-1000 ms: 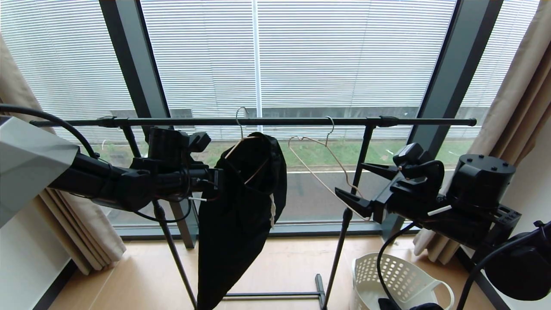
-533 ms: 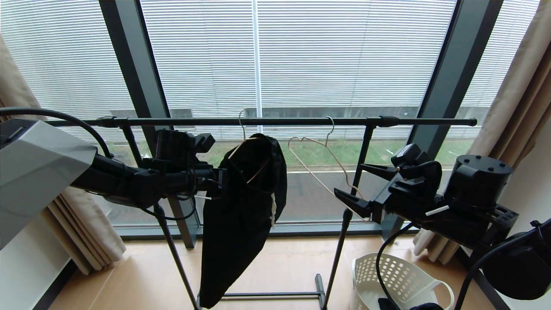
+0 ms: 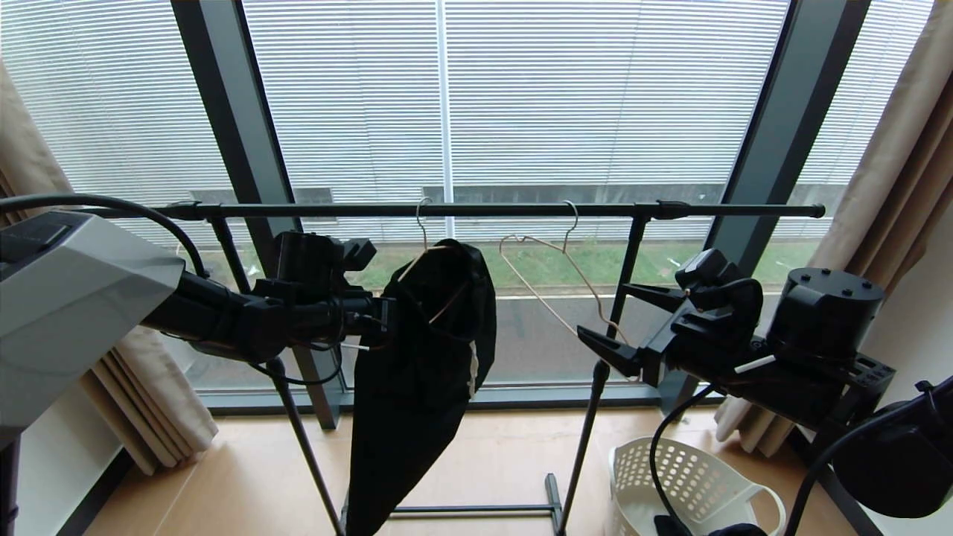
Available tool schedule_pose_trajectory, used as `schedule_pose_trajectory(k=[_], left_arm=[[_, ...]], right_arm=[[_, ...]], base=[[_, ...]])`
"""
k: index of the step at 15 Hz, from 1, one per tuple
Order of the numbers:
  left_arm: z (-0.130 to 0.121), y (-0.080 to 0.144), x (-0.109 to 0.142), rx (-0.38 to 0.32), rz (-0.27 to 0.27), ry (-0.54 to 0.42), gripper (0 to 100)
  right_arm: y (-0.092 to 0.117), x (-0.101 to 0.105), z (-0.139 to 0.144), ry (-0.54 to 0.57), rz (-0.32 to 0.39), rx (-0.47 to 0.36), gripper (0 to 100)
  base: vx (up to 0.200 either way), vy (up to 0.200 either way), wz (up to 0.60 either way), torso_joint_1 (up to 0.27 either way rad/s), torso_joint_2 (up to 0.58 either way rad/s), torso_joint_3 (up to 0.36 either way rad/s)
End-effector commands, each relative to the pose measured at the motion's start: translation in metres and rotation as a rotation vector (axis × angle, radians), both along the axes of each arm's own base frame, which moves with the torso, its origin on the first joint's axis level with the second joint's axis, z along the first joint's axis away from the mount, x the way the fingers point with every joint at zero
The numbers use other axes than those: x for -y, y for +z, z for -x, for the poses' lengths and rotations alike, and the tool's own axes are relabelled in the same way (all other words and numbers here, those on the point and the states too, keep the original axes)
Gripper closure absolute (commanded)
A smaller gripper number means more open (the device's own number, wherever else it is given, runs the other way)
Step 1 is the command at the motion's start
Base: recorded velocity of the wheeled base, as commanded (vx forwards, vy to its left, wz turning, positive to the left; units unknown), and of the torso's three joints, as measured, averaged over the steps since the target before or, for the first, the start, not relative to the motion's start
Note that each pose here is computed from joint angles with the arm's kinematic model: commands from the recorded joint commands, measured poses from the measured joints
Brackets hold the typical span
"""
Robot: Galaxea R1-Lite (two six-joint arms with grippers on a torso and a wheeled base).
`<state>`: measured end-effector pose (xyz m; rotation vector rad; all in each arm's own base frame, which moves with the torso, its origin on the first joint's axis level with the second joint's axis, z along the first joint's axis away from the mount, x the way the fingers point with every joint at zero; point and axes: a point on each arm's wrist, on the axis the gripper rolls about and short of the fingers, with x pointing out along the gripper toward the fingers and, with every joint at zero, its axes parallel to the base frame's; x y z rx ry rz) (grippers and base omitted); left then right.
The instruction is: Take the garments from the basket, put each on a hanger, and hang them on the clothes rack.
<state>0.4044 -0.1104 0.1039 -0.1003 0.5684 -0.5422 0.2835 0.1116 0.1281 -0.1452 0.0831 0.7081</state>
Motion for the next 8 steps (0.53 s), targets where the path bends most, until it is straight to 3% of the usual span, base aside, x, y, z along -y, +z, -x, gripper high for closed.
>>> schedule_pose_trajectory(k=[1,3,4,8], left_arm=[[0.0002,-0.0006,0.0003,-0.002,0.000,-0.001,100],[0.0004,-0.0010,0.0003,-0.003,-0.001,-0.001,100],[0.0006,-0.0004,0.0002,-0.001,-0.001,-0.001,0],[0.0014,0.0000,0.0000,-0.003,-0.002,0.002,0]], right_arm=[[-0.0005,-0.0001,-0.0001,0.001,0.001,-0.001,0],[-0.0005,-0.0001,-0.0001,0.001,0.001,-0.001,0],[-0.0005,-0.0001,-0.0001,0.001,0.001,-0.001,0],[-0.0038,-0.0006,-0.0014,0.000,0.006,-0.010,0]], base=[[0.000,0.000,0.00,0.000,0.00,0.000],[0.000,0.000,0.00,0.000,0.00,0.000],[0.000,0.000,0.00,0.000,0.00,0.000],[0.000,0.000,0.00,0.000,0.00,0.000]])
